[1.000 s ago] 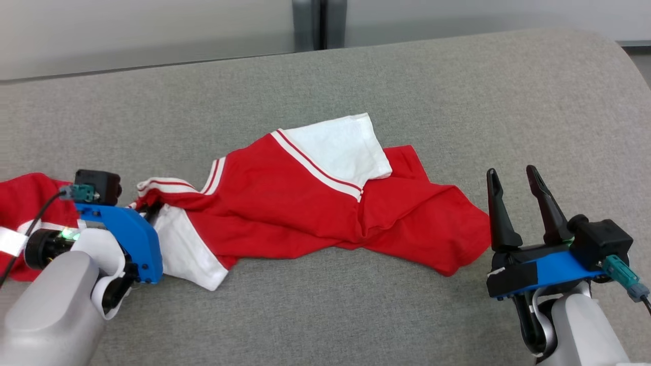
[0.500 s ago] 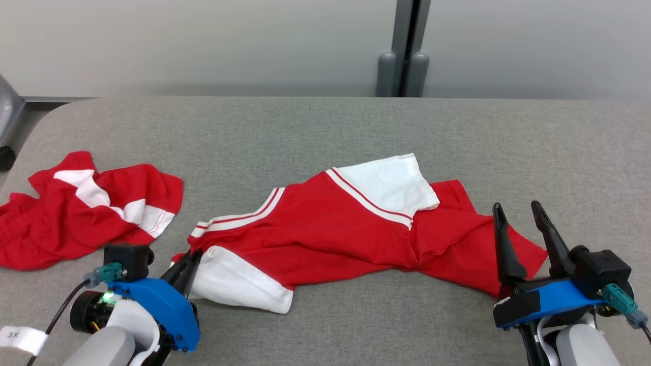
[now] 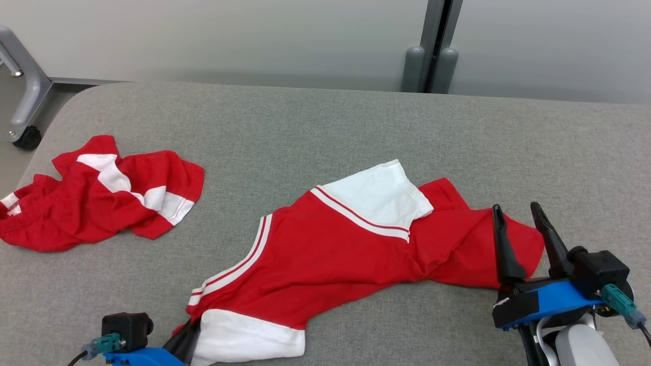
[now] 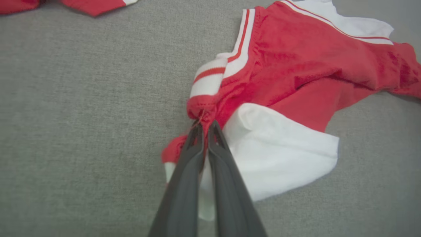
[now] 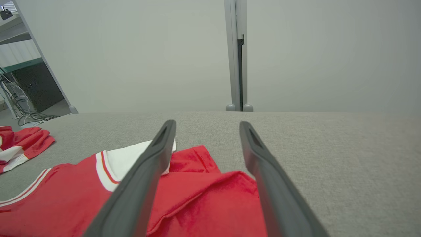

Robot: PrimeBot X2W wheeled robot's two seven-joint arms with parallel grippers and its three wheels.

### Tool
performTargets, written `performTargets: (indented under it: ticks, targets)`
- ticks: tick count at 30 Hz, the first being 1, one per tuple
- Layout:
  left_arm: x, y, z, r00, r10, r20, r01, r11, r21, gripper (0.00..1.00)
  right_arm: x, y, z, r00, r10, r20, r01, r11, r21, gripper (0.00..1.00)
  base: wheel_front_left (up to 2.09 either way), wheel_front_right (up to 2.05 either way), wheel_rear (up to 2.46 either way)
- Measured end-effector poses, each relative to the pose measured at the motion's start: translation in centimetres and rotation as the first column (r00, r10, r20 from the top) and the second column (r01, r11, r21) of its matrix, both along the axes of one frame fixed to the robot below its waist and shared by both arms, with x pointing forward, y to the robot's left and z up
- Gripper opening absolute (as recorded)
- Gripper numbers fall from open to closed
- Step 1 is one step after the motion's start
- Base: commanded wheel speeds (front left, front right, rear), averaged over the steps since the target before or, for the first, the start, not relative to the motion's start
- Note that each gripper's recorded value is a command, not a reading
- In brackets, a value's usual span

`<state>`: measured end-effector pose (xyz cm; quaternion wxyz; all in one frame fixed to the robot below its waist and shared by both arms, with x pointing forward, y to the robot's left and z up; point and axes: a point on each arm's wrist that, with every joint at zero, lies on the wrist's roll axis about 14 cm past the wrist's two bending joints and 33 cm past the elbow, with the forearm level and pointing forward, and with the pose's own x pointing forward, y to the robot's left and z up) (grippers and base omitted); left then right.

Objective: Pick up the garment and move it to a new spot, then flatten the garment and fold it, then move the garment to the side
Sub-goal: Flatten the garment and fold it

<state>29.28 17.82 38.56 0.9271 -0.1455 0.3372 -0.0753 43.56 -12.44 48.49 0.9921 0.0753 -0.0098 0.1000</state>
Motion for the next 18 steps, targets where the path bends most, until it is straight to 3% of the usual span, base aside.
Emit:
performTargets:
  ticks: [1,2,3,8,14,18]
  targets:
    - [0.0,0.4,0.0,1.0,0.004,0.002,-0.004,1.0,0.02,0.36,0.0,0.0,0.0,1.0,0.0,-0.001,0.0,1.0,0.0,1.0,0.0,0.0,0.0]
    - [0.1,0.8,0.1,1.0,0.006,0.019,-0.007,0.999,0.043,0.93,0.0,0.0,-0.1,1.0,-0.001,-0.002,0.001,1.0,0.0,1.0,0.0,0.0,0.0]
    - [0.5,1.1,0.4,0.999,0.009,0.045,-0.011,0.998,0.058,1.0,0.0,-0.1,-0.1,1.0,-0.002,-0.002,0.002,1.0,0.0,1.0,0.0,0.0,0.0]
    - [3.0,1.0,3.2,0.98,-0.01,0.198,-0.003,0.998,0.067,1.0,-0.2,-0.5,0.1,1.0,-0.013,0.0,0.013,1.0,-0.003,1.0,0.0,0.0,0.0]
    - [7.3,-0.1,8.0,0.923,-0.093,0.375,0.061,0.994,0.095,1.0,-0.5,-1.8,0.0,0.999,-0.048,-0.002,0.048,0.999,-0.005,1.0,0.0,0.0,0.0]
    - [10.6,-0.4,10.8,0.877,-0.161,0.453,0.087,0.98,0.179,1.0,-0.5,-2.7,-0.1,0.997,-0.071,-0.007,0.071,0.997,-0.005,1.0,0.0,0.0,0.0]
